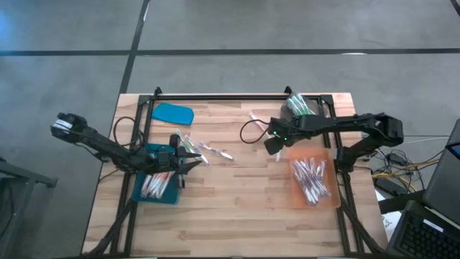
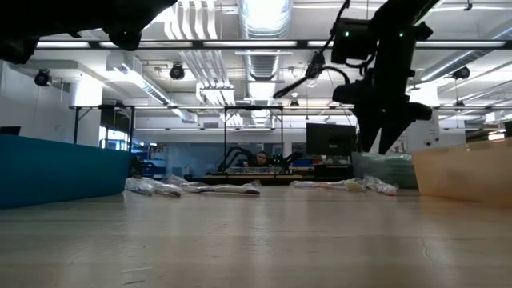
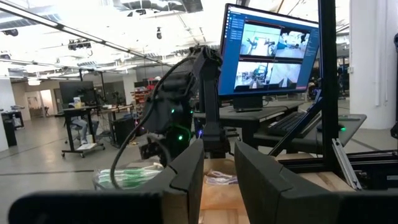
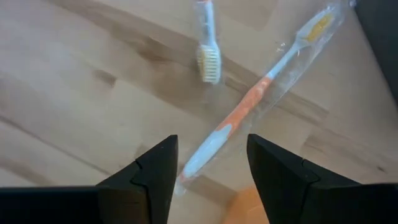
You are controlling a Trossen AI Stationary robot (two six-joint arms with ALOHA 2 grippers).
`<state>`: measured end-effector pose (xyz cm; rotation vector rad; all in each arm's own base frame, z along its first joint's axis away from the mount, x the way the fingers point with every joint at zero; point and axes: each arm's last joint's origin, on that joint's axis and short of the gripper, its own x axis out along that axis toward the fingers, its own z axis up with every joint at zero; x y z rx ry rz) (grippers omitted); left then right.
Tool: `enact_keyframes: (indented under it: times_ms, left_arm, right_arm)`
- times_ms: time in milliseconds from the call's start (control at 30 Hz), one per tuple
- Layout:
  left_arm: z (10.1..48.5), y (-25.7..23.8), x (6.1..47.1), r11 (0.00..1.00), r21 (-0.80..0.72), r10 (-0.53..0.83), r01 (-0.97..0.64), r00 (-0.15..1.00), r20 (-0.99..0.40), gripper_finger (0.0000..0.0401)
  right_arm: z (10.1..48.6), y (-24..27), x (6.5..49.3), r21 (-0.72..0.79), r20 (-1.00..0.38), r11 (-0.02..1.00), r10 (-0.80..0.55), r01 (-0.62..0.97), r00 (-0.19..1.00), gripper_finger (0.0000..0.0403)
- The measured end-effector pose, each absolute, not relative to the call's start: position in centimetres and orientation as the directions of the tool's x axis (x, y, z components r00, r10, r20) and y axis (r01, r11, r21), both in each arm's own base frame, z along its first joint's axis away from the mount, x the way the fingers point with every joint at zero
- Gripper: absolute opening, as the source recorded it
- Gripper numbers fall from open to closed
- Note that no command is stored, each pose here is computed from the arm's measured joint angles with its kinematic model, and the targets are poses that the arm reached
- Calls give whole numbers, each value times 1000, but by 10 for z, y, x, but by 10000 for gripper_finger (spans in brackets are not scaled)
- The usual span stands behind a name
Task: Pick & Place Toothbrushes
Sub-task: Put the orange toothbrush into the blue bin
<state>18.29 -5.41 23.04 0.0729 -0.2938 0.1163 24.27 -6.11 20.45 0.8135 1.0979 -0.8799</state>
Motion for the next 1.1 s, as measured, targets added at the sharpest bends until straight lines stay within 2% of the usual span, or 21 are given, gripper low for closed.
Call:
enact_keyframes:
  times_ms: [500,800,1100]
  left_arm:
    - [230,-54,183,991,55,104,-125,951,292,97]
    - [230,-54,183,991,55,104,-126,951,292,97]
    - [230,-54,183,991,55,104,-125,951,292,97]
  right_arm:
    - [162,-85,251,-6,-993,381,-114,924,40,205]
    - [138,-89,255,-74,-996,398,-84,914,-44,175]
    - [139,-89,256,-66,-996,405,-85,912,-34,118]
